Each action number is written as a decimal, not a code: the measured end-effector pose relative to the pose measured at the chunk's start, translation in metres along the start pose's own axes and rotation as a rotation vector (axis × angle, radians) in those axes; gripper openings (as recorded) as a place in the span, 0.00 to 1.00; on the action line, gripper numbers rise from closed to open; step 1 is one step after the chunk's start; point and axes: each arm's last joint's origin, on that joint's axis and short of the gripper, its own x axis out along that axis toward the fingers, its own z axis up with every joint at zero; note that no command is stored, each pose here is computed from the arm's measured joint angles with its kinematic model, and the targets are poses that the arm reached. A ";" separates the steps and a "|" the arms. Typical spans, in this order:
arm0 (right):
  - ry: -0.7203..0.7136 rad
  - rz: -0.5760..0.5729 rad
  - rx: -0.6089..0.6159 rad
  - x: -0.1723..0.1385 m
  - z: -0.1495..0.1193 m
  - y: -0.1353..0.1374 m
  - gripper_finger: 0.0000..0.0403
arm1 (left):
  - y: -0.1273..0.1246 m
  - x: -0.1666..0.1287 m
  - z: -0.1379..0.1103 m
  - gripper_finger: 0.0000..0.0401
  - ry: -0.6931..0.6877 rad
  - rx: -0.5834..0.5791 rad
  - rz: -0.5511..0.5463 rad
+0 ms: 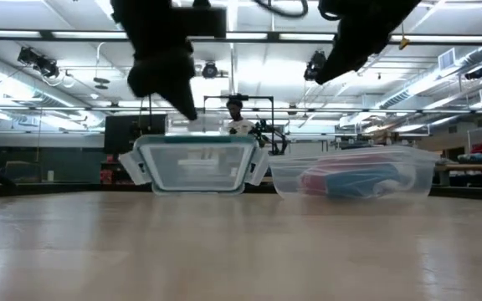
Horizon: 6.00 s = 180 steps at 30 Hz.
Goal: Roll bandage
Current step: Close the transparent container
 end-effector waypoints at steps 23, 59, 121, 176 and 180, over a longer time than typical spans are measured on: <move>0.246 -0.151 0.086 -0.002 -0.042 -0.029 0.10 | 0.072 0.005 0.050 0.00 -0.042 -0.080 0.063; 0.285 -0.085 0.107 0.009 0.006 -0.006 0.03 | 0.088 0.015 0.085 0.00 -0.281 -0.038 0.008; -0.107 0.212 -0.059 -0.021 -0.120 0.029 0.24 | 0.043 -0.024 0.087 0.00 -0.455 0.205 -0.152; 0.170 0.101 0.071 -0.048 -0.071 0.076 0.17 | 0.024 -0.013 0.071 0.03 -0.264 0.059 -0.409; 0.163 0.045 0.110 -0.052 -0.077 0.079 0.16 | 0.009 -0.022 0.064 0.10 -0.243 0.088 -0.381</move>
